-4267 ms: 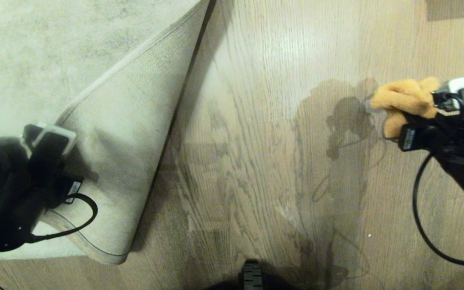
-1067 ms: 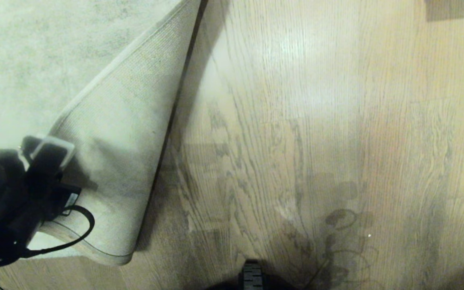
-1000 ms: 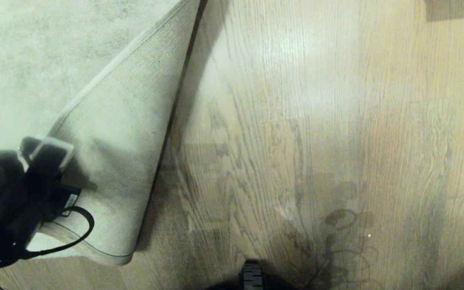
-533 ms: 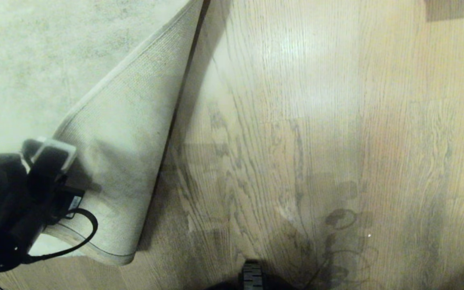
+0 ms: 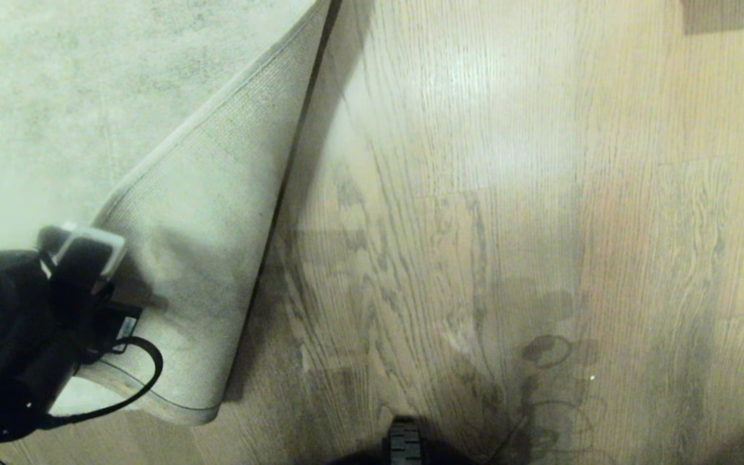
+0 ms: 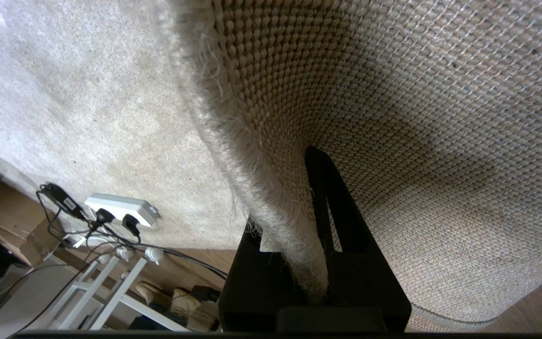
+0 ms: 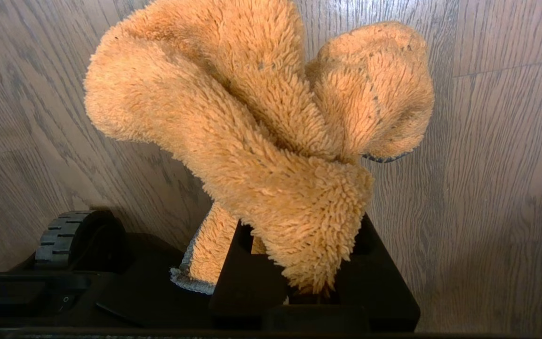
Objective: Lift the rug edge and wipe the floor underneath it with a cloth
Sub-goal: Lay down the carpet
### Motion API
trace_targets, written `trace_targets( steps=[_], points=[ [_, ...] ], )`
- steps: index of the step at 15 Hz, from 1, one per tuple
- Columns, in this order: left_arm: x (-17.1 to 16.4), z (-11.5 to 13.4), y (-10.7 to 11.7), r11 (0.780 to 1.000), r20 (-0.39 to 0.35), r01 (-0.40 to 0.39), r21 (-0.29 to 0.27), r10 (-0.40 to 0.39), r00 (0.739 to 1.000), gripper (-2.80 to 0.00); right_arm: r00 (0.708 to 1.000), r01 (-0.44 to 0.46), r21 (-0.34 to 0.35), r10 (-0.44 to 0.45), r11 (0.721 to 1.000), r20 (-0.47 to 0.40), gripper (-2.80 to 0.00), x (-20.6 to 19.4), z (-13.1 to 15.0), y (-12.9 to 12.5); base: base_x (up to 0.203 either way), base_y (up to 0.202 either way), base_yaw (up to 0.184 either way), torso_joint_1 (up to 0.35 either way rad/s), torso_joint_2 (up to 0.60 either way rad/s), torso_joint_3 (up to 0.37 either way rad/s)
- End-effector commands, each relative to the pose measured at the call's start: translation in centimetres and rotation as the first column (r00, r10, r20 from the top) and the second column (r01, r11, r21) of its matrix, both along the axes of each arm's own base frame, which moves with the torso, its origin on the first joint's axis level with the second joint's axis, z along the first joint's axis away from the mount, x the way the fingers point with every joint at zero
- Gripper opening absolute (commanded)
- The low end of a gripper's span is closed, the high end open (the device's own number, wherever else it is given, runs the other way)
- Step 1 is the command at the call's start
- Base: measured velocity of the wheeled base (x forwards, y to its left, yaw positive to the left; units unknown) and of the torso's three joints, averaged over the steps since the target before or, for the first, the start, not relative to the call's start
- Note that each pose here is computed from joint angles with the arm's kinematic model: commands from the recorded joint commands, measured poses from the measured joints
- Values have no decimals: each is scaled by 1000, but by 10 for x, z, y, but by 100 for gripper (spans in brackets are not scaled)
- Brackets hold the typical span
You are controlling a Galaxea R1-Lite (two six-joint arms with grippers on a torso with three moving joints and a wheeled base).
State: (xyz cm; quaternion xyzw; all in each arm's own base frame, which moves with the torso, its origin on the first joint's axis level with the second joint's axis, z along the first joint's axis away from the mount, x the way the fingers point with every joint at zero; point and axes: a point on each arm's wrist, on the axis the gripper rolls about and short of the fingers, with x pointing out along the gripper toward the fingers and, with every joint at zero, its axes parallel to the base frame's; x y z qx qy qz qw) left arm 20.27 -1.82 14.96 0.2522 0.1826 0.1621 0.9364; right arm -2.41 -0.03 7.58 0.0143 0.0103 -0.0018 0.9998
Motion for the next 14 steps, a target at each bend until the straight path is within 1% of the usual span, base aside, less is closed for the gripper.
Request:
trace_targets(
  steps=[1, 4, 5, 6, 10, 13, 14],
  points=[
    [-1, 1, -1, 1000, 7, 3, 2, -3, 1000, -280, 1000, 0, 0, 0, 1000, -2, -280, 0, 0, 0, 0, 0, 0, 0, 0, 0],
    [-2, 0, -2, 1000, 4, 5, 2, -5, 1000, -280, 1000, 0, 0, 0, 1000, -2, -280, 0, 0, 0, 0, 0, 0, 0, 0, 0],
    [-2, 0, -1, 1000, 8, 3, -5, -3, 1000, 0, 1000, 0, 0, 0, 1000, -2, -280, 0, 0, 0, 0, 0, 0, 0, 0, 0],
    [-2, 0, -2, 1000, 11, 2, -14, -2, 1000, 0, 1000, 0, 0, 0, 1000, -2, -280, 0, 0, 0, 0, 0, 0, 0, 0, 0],
    [-3, 0, -2, 1000, 16, 3, -18, -2, 1000, 0, 1000, 0, 0, 0, 1000, -2, -280, 0, 0, 0, 0, 0, 0, 0, 0, 0],
    [-1, 6, -3, 1000, 42, 5, -26, -4, 999, 0, 1000, 0, 0, 0, 1000, -2, -280, 0, 0, 0, 0, 0, 0, 0, 0, 0],
    [-1, 11, -3, 1000, 64, 5, -30, -3, 998, 0, 1000, 0, 0, 0, 1000, -2, -280, 0, 0, 0, 0, 0, 0, 0, 0, 0]
  ],
)
